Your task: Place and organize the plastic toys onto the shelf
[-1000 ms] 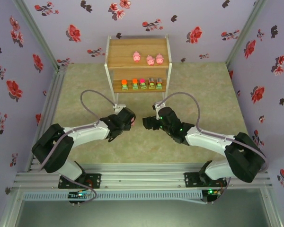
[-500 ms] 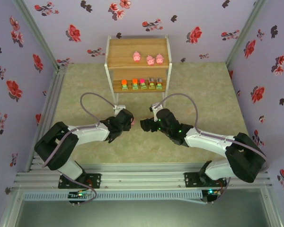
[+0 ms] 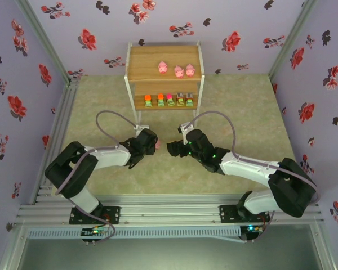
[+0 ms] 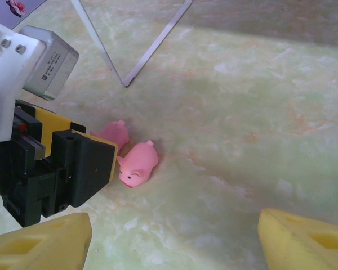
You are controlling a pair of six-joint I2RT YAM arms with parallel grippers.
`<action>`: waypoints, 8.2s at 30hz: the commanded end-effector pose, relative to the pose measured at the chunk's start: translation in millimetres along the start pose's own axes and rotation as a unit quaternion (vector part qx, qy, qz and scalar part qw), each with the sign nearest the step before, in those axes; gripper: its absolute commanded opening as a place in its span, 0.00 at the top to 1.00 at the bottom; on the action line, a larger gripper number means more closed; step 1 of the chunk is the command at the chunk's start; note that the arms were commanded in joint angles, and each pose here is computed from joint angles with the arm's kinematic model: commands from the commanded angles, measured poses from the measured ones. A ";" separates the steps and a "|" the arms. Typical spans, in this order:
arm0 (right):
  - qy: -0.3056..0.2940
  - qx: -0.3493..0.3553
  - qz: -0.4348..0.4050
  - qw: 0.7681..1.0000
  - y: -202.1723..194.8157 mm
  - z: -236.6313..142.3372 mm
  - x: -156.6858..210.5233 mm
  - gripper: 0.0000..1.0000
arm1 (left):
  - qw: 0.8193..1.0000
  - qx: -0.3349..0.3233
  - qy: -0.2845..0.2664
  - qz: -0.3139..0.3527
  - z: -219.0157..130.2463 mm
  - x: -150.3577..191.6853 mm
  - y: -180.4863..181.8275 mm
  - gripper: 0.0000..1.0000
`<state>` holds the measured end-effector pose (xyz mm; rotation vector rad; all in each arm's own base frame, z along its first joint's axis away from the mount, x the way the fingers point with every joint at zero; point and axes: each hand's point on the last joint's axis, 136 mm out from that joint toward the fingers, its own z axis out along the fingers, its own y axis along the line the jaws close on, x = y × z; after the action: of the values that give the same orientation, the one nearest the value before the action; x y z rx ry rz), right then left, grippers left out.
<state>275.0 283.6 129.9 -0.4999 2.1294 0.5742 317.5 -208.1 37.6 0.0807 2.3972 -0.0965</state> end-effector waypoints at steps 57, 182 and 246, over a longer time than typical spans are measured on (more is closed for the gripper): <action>-0.012 0.010 -0.011 1.000 -1.5 -3.1 -5.9 0.29 | 0.999 -0.015 0.010 0.030 24.2 9.4 5.6 0.51; -0.168 0.223 -0.040 0.960 -56.2 -86.2 -44.0 0.28 | 0.989 0.020 -0.149 0.015 -160.5 -321.7 -47.6 0.62; -0.153 0.213 -0.041 0.964 -55.2 -78.9 -42.9 0.27 | 0.984 0.053 -0.170 0.000 -171.8 -331.5 -66.4 0.51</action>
<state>274.8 198.2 184.1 -0.2561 1.8630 0.1053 447.7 -267.3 363.4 0.1253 2.1108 -0.1566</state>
